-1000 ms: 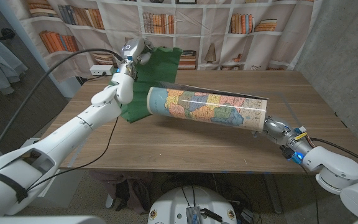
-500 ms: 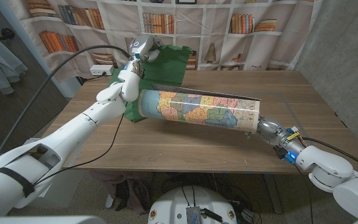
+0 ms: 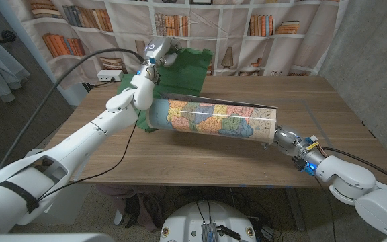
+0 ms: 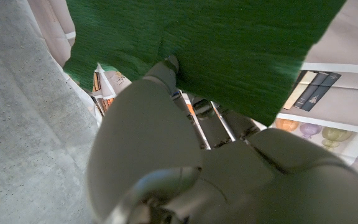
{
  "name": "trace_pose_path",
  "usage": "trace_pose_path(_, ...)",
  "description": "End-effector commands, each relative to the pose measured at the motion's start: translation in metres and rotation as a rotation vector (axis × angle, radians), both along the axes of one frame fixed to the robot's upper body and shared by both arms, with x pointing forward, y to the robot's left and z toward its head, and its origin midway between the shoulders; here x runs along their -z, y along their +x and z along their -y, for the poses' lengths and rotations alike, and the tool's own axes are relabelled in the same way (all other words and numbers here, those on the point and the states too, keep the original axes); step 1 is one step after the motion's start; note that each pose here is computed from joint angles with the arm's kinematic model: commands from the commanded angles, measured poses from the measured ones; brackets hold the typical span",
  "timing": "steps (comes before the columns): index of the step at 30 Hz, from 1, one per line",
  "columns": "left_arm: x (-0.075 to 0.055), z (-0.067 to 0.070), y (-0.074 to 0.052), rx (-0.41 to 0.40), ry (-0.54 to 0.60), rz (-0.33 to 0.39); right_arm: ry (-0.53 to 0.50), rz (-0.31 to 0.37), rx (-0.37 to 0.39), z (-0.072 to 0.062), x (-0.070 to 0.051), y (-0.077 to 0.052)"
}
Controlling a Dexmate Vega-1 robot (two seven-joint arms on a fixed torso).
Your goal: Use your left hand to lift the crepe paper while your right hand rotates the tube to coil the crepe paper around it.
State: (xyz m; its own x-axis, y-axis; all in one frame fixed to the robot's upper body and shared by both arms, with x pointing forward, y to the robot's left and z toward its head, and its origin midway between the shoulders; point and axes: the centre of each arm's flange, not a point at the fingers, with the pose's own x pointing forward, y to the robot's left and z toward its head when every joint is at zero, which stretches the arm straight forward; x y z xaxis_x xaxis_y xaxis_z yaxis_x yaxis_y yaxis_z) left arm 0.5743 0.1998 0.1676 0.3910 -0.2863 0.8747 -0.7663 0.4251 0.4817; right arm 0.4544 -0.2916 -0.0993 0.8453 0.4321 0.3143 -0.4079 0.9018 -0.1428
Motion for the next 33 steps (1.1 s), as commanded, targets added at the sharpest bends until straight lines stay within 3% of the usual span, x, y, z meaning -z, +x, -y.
trace_pose_path(1, -0.006, 0.013, -0.006, 0.158, -0.062, -0.042, -0.026, -0.013, -0.027, -0.010, 0.000, 0.007)
trace_pose_path(15, -0.013, 0.050, -0.020, 0.290, 0.012, 0.005, -0.033, -0.022, -0.075, -0.025, -0.001, 0.011)
trace_pose_path(27, -0.008, 0.075, -0.031, 0.381, 0.057, 0.023, -0.024, -0.037, -0.115, -0.036, 0.002, 0.015)
trace_pose_path(33, -0.003, 0.080, -0.037, 0.425, 0.042, 0.022, -0.016, -0.030, -0.131, -0.042, 0.000, 0.018)
